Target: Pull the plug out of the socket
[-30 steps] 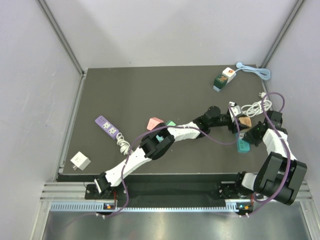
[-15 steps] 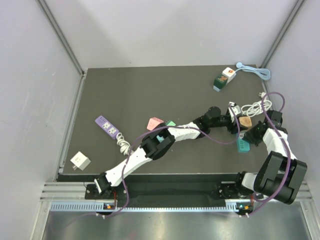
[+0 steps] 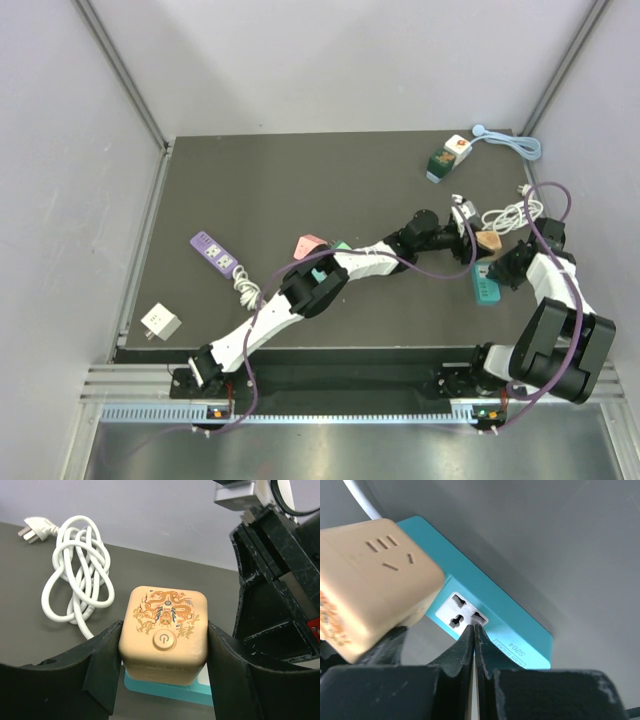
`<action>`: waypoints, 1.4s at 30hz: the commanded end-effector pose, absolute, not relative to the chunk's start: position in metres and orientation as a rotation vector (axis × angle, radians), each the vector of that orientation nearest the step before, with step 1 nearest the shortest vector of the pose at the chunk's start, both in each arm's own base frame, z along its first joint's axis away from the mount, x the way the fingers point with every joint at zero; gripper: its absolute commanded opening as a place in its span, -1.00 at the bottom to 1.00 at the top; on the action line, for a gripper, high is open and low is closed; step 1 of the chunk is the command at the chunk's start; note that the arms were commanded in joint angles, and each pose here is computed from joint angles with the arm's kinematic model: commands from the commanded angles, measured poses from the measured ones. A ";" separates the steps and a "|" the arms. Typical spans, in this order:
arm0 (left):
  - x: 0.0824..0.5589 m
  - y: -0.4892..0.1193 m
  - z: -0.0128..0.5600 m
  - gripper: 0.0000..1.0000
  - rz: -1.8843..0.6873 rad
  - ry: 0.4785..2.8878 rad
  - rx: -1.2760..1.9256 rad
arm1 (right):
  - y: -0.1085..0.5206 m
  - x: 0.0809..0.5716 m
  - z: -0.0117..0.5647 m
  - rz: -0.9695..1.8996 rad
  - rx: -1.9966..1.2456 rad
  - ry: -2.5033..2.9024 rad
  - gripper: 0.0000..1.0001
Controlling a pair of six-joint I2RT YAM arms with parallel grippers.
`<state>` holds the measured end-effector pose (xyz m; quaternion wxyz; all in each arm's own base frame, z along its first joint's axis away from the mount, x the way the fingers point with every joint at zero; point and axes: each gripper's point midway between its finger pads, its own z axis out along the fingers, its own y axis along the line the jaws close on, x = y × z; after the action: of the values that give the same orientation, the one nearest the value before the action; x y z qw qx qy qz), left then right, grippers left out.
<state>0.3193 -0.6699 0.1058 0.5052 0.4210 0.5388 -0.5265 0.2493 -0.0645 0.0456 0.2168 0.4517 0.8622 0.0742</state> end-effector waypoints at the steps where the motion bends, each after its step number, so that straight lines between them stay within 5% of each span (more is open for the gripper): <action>1: 0.306 -0.663 0.210 -1.00 -1.509 1.164 0.870 | -0.074 0.221 0.022 0.048 1.315 2.490 -1.00; 6: 0.295 -0.666 0.207 -1.00 -1.440 1.152 0.938 | -0.073 0.218 0.019 0.042 1.321 2.504 -1.00; 13: 0.273 -0.669 0.196 -1.00 -0.972 1.037 1.132 | -0.072 0.219 0.015 0.055 1.333 2.512 -1.00; 22: 0.281 -0.665 0.212 -1.00 -1.045 1.077 1.041 | -0.071 0.219 0.013 0.067 1.331 2.517 -1.00; 34: 0.350 -0.561 0.265 -1.00 -1.258 1.436 0.657 | -0.077 0.223 0.014 0.037 1.287 2.476 -1.00; 42: 0.377 -0.459 0.218 -1.00 -1.167 1.933 0.473 | -0.085 0.227 0.030 -0.010 1.224 2.409 -1.00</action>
<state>0.3956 -0.4830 0.2147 0.4676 0.2163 0.7196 -0.4656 0.2519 -0.0697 0.0465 0.2393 0.4448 0.8606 0.0651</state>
